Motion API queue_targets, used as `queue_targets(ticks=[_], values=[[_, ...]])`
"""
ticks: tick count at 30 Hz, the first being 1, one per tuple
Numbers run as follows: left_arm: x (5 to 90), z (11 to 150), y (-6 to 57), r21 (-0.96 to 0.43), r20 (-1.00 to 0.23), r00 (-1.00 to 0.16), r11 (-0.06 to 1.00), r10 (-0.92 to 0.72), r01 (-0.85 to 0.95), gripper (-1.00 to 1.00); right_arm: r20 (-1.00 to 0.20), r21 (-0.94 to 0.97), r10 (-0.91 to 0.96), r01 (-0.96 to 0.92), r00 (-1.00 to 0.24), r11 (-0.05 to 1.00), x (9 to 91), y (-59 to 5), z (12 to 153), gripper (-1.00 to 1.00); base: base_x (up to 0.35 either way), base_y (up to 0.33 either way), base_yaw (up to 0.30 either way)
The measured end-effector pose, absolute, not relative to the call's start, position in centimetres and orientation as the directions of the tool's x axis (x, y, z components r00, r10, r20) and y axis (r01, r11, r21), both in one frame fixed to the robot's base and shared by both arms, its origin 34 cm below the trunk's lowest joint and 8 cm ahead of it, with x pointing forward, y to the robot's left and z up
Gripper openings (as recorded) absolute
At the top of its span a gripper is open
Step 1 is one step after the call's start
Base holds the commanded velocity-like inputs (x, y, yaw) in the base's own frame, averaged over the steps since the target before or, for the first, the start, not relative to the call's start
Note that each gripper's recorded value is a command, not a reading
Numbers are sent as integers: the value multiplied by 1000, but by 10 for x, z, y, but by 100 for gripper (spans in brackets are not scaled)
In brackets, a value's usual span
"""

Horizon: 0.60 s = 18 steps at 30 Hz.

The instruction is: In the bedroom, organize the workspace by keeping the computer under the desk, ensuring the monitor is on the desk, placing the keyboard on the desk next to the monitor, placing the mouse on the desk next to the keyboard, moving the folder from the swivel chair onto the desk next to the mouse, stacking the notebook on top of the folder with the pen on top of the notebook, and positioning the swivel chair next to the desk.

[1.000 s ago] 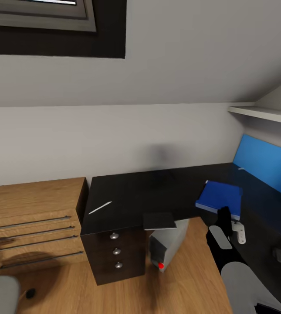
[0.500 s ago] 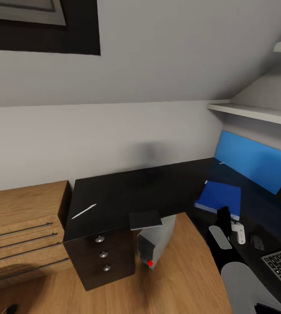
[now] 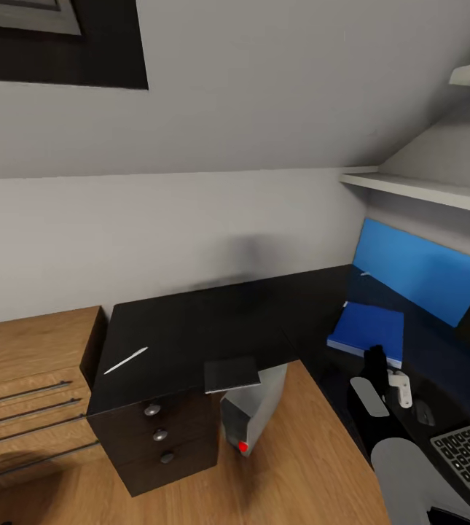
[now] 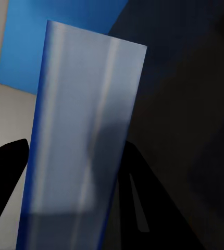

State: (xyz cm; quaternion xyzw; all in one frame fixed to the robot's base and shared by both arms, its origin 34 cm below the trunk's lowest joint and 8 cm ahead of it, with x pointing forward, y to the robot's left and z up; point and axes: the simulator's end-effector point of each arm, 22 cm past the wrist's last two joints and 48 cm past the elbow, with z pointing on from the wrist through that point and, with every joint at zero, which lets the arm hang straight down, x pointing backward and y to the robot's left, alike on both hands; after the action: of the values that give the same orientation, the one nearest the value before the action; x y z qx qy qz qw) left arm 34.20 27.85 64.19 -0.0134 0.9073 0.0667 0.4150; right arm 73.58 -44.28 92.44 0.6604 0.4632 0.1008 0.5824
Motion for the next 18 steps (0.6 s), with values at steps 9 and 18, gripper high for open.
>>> queue_targets(ticks=[9,18], values=[[334,631,297,114,-731,-681,975,-47,-190,100,-412,862,726,494,551,114,737,-447,920,-100,1,-1,0],[314,601,301,126,-637,-766,968,-90,-219,100,-415,862,724,491,550,121,740,-452,913,-100,0,0,0]])
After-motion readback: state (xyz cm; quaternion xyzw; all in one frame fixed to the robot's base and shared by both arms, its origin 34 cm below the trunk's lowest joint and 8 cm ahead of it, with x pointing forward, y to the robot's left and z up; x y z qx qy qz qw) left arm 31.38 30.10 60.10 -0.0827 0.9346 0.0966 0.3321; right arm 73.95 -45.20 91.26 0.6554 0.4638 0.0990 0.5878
